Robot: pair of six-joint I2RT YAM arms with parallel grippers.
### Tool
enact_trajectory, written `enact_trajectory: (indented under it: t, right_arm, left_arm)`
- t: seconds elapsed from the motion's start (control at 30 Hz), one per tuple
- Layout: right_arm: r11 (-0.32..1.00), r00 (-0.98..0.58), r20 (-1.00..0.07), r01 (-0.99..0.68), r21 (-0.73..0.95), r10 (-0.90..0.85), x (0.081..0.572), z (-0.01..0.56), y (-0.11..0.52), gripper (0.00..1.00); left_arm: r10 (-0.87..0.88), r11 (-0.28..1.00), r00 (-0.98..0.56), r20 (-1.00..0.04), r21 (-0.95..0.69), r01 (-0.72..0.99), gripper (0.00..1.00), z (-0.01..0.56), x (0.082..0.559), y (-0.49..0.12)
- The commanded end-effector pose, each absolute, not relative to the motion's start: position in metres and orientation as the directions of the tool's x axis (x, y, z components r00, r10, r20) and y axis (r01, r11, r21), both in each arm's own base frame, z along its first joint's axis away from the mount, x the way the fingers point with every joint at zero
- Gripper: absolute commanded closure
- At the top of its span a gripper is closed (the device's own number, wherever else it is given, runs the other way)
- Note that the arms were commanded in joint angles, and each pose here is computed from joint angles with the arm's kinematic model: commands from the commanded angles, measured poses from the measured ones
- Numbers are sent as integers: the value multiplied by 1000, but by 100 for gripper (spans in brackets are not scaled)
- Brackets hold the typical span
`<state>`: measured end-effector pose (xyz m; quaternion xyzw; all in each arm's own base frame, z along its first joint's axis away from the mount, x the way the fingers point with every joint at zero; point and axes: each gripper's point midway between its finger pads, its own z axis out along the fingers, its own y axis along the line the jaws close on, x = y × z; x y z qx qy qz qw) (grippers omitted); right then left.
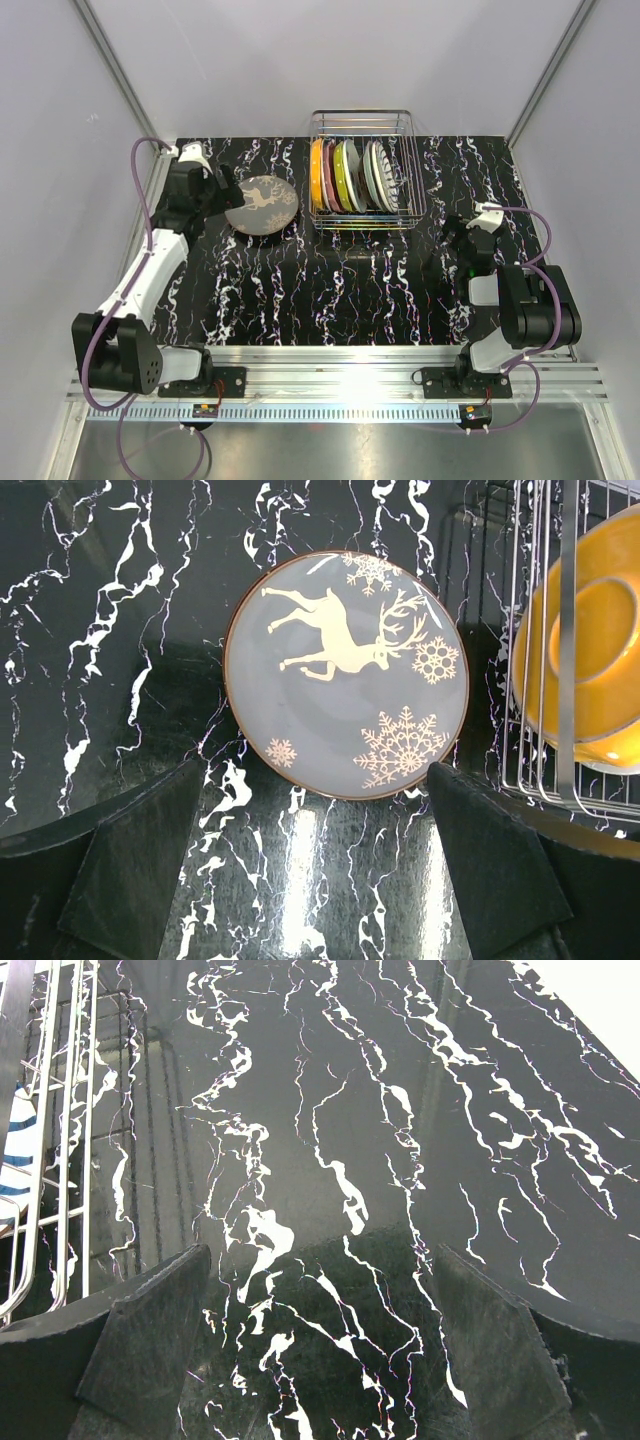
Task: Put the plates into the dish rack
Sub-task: Grab a plate with the left arm
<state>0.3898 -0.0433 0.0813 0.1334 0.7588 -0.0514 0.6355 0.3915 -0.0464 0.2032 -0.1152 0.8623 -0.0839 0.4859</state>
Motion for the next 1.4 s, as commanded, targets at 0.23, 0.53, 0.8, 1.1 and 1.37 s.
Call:
enact_trajectory:
  t: [0.23, 0.53, 0.8, 1.1, 1.37]
  right_arm:
    - [955, -91, -988, 283, 93, 124, 399, 102, -47, 0]
    - [955, -89, -988, 283, 94, 124, 399, 102, -47, 0]
    - [955, -86, -989, 282, 95, 123, 399, 103, -47, 0]
    - [955, -92, -988, 283, 93, 124, 399, 102, -47, 0]
    - [936, -45, -990, 335, 110, 132, 394, 132, -57, 0]
  left_arm:
    - [-328, 945, -398, -857, -298, -138, 1, 249, 398, -33]
    - [-385, 921, -440, -811, -370, -125, 1, 236, 405, -31]
    - [-381, 923, -442, -812, -364, -127, 1, 231, 403, -30]
    - [-383, 920, -469, -796, -373, -120, 1, 220, 408, -34]
    - [-384, 919, -500, -777, -375, -122, 1, 209, 412, -37]
